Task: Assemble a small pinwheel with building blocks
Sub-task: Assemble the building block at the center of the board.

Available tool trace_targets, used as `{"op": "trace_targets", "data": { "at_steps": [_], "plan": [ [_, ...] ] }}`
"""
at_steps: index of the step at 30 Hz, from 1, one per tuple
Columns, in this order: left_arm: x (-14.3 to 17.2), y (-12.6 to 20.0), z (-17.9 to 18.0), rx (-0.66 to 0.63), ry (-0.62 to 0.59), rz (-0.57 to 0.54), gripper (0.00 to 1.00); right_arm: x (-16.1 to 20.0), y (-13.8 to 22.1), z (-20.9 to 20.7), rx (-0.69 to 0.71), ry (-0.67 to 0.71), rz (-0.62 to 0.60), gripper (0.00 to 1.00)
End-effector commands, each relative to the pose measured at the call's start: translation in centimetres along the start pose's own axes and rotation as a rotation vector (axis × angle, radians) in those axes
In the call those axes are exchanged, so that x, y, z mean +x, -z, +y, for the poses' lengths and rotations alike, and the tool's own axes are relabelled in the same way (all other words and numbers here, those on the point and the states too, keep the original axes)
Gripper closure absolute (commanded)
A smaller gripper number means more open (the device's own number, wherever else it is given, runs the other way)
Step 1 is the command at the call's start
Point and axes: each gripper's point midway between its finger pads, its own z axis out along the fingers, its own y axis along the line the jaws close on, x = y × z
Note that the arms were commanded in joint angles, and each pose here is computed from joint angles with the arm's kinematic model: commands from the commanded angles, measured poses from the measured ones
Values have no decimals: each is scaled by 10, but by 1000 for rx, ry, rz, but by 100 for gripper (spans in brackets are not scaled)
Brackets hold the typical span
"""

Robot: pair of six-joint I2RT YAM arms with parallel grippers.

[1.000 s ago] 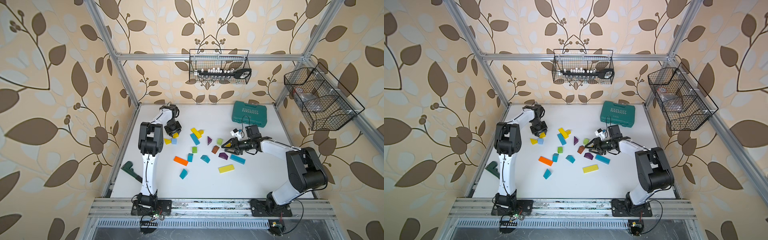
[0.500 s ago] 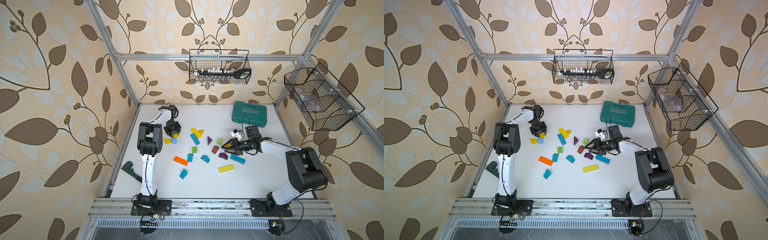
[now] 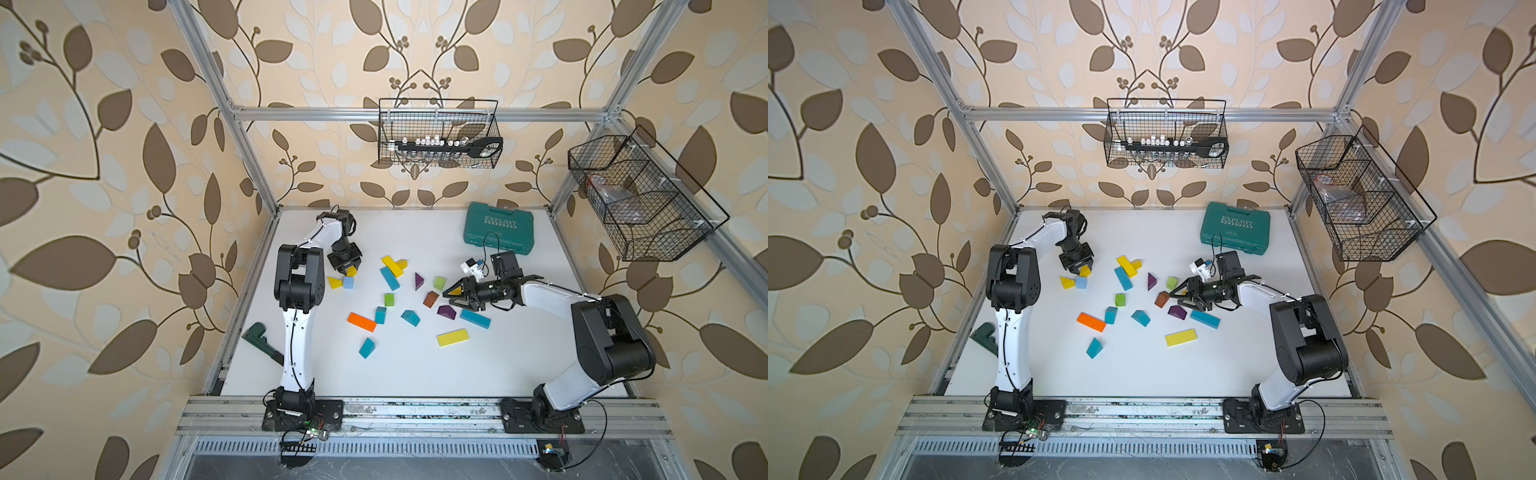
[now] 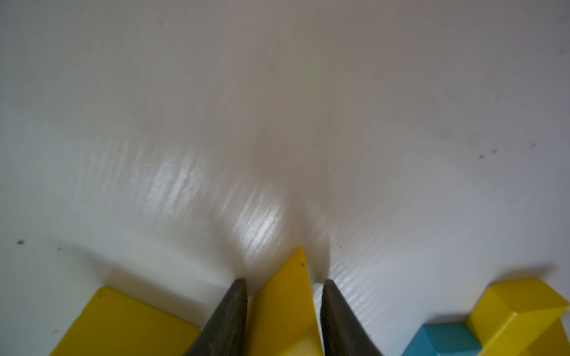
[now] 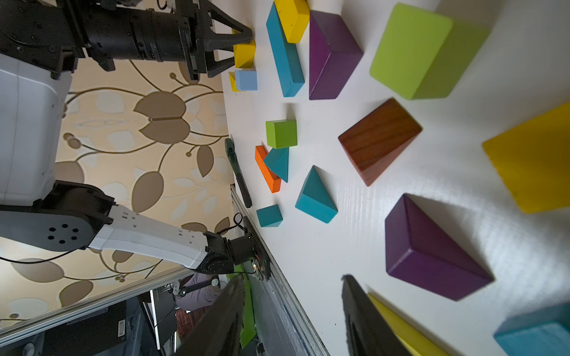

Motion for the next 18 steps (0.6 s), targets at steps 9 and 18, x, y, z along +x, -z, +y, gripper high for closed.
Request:
{"op": "trace_targets", "data": {
  "at_steps": [9,18],
  "plan": [
    [-1,15,-8,48,6,-11,58,8,-1,-1,-17,-6,17,48],
    [-2,14,-14,71,-12,-6,50,10,-1,-2,-16,-5,17,48]
  ]
}}
